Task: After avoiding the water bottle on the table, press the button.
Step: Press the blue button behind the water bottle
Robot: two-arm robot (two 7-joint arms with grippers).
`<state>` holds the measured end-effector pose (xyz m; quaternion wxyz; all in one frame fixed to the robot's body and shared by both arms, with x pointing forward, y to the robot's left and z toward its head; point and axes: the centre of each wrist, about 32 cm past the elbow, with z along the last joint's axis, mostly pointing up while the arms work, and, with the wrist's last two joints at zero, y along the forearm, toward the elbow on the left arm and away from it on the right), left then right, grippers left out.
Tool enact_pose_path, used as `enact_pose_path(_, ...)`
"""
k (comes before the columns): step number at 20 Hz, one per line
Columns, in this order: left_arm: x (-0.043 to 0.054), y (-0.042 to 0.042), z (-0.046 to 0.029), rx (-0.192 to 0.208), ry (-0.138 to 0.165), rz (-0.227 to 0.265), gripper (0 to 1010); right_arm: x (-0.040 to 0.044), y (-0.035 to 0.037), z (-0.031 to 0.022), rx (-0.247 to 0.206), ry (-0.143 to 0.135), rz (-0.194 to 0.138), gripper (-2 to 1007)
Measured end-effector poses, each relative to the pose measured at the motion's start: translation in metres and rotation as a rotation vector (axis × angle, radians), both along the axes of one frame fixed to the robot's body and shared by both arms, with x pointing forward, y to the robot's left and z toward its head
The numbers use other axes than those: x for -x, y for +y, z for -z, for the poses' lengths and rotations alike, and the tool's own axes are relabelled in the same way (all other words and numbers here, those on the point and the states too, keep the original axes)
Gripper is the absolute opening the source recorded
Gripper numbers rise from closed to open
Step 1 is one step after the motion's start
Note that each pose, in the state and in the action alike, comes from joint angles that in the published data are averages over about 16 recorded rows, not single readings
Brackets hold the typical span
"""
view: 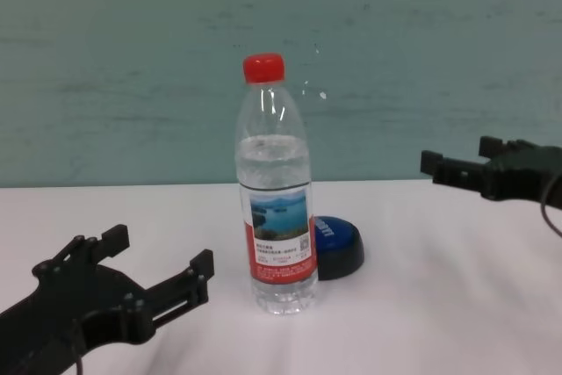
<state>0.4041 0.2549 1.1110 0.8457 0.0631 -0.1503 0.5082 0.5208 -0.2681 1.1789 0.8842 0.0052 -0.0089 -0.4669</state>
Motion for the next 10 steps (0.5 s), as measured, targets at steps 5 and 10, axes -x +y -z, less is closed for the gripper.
enact_pose_path(5,0.0,0.0,0.0,0.0,0.0,0.0,1000,-0.0088,0.0018,0.0023,0.01,0.007,-0.004,1004)
enact_pose_path(10,0.0,0.0,0.0,0.0,0.0,0.0,1000,-0.0157,0.0045,0.0049,0.022,0.011,-0.017,1004)
